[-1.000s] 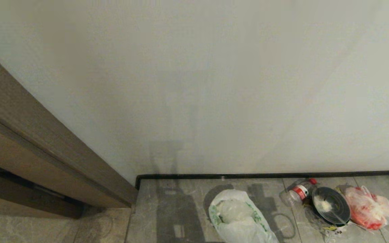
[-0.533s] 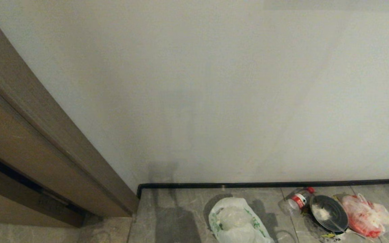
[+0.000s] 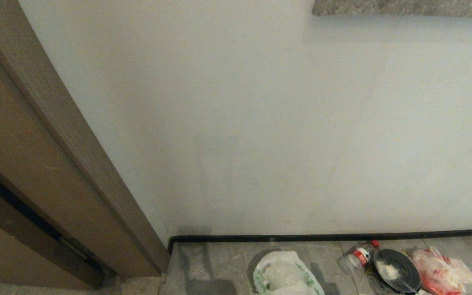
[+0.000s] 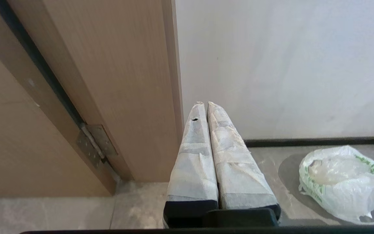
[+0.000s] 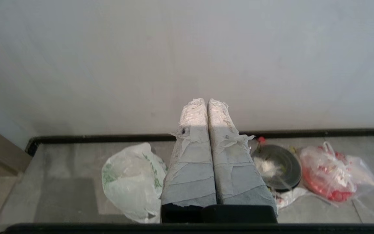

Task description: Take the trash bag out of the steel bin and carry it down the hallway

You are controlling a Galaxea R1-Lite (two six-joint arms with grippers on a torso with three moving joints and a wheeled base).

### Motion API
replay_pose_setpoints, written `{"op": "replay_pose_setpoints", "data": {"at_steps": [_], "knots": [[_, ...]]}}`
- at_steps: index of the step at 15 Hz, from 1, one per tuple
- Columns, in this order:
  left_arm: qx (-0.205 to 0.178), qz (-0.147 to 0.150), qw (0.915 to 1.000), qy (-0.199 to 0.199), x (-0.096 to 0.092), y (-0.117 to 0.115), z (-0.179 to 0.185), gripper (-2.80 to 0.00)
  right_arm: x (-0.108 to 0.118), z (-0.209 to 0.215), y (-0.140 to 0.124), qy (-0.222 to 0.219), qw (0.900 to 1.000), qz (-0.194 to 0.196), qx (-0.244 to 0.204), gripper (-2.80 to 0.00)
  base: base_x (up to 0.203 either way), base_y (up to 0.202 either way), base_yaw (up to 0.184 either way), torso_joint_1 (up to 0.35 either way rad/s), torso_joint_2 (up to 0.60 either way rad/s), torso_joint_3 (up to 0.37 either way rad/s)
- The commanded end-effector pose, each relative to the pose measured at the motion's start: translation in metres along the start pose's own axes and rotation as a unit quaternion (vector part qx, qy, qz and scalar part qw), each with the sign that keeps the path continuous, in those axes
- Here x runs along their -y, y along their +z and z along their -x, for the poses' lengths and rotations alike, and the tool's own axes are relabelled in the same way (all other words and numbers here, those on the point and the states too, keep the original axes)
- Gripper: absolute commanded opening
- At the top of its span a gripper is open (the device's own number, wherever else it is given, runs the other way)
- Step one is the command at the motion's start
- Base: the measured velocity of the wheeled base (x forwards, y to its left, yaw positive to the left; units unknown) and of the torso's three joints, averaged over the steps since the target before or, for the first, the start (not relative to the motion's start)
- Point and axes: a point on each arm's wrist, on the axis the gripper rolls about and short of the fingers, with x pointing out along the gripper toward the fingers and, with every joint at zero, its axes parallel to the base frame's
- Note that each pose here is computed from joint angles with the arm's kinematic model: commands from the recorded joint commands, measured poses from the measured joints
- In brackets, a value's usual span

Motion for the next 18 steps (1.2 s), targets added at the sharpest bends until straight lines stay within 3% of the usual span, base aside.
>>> {"op": "replay_pose_setpoints", "data": {"at_steps": [1,10,18], "knots": [[0.000,0.000,1.0000,0.000,0.0000,0.0000,0.0000,-2.80,0.0000,-0.0001,0.0000,0.000,1.000,0.000,-0.001,-2.80,0.000,0.000,0.000,0.004,0.00,0.206],[0.000,0.000,1.0000,0.001,0.0000,0.0000,0.0000,-2.80,0.0000,-0.0001,0.0000,0.000,1.000,-0.002,-0.001,-2.80,0.000,0.000,0.000,0.002,0.00,0.202],[0.000,-0.001,1.0000,0.000,0.0000,0.0000,0.0000,-2.80,0.0001,-0.0001,0.0002,0.000,1.000,-0.004,0.000,-2.80,0.000,0.000,0.000,0.001,0.00,0.039]]}}
